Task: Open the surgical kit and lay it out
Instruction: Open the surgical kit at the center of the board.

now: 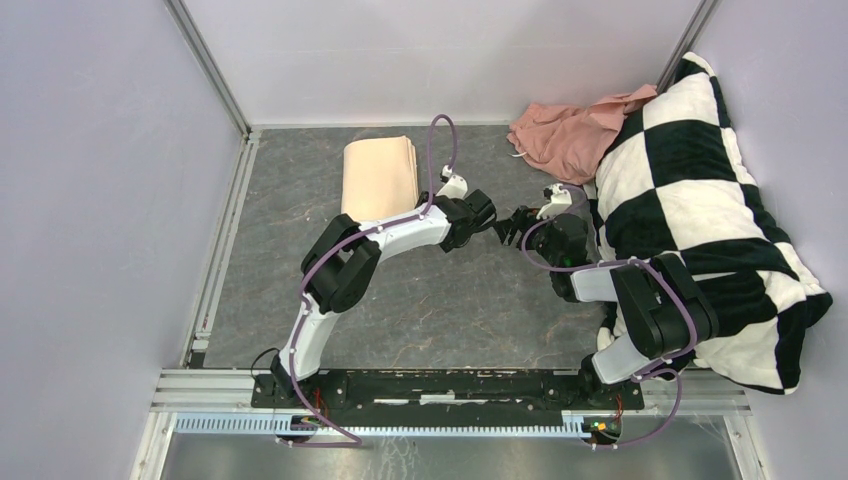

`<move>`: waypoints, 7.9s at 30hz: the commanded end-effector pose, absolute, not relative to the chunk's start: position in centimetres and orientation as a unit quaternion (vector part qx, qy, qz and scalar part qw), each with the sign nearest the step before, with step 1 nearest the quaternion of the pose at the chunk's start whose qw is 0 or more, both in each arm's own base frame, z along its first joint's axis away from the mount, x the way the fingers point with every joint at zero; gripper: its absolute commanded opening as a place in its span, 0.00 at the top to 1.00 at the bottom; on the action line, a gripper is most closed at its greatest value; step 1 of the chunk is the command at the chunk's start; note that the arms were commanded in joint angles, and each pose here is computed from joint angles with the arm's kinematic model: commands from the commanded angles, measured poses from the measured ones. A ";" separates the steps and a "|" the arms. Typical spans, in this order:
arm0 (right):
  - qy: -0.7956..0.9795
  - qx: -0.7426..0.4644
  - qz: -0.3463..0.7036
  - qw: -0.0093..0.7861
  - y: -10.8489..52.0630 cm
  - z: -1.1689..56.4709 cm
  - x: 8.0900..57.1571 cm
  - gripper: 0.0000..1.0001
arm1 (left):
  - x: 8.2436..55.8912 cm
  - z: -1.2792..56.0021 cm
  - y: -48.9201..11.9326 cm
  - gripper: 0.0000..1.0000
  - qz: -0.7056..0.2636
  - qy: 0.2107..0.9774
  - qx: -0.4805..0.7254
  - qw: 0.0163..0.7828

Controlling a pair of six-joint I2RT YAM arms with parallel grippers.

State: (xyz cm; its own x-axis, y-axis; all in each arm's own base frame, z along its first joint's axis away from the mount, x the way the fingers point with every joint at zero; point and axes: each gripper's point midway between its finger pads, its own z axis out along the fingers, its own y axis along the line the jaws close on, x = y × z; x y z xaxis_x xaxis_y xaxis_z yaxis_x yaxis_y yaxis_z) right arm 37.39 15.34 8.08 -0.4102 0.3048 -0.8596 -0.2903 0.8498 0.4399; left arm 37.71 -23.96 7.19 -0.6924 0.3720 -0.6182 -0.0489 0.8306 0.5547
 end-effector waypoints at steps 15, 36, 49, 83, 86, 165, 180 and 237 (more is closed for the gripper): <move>0.779 -0.003 0.299 0.551 16.2 9.1 37.9 0.26 | 37.9 5.7 -24.1 0.38 0.272 0.883 0.111 0.366; 0.781 -0.004 0.304 0.546 16.4 8.9 37.9 0.26 | 38.1 8.2 -23.0 0.62 0.281 0.873 0.096 0.388; 0.782 -0.006 0.309 0.542 16.7 8.7 38.0 0.26 | 38.2 9.7 -22.8 0.58 0.265 0.873 0.081 0.402; 0.776 -0.021 0.326 0.539 17.6 9.0 37.9 0.29 | 35.5 13.6 11.9 0.26 0.167 0.781 -0.505 0.327; 0.777 -0.028 0.326 0.538 18.0 9.0 37.9 0.29 | 34.7 13.8 11.3 0.13 0.162 0.799 -0.482 0.321; 0.777 -0.049 0.363 0.513 20.2 8.7 37.8 0.30 | 37.2 4.9 -5.4 0.40 -0.243 0.855 -0.348 0.299; 0.777 -0.048 0.363 0.512 20.3 8.7 37.8 0.30 | 38.7 9.1 -9.2 0.85 -0.288 0.862 -0.283 0.306; 0.816 -0.006 0.320 0.482 20.8 4.8 42.0 0.52 | 32.0 15.3 -17.7 0.00 -0.105 0.926 -0.026 0.361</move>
State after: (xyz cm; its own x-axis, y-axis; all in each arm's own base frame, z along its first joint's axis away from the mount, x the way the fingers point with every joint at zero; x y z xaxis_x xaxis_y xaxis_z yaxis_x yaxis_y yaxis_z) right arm 41.21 22.18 3.85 -0.5828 0.2971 -0.7564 -0.3444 0.7527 0.5610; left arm 31.03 -19.87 15.92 -0.7553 -0.0717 -0.6515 0.0707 0.9793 -0.1897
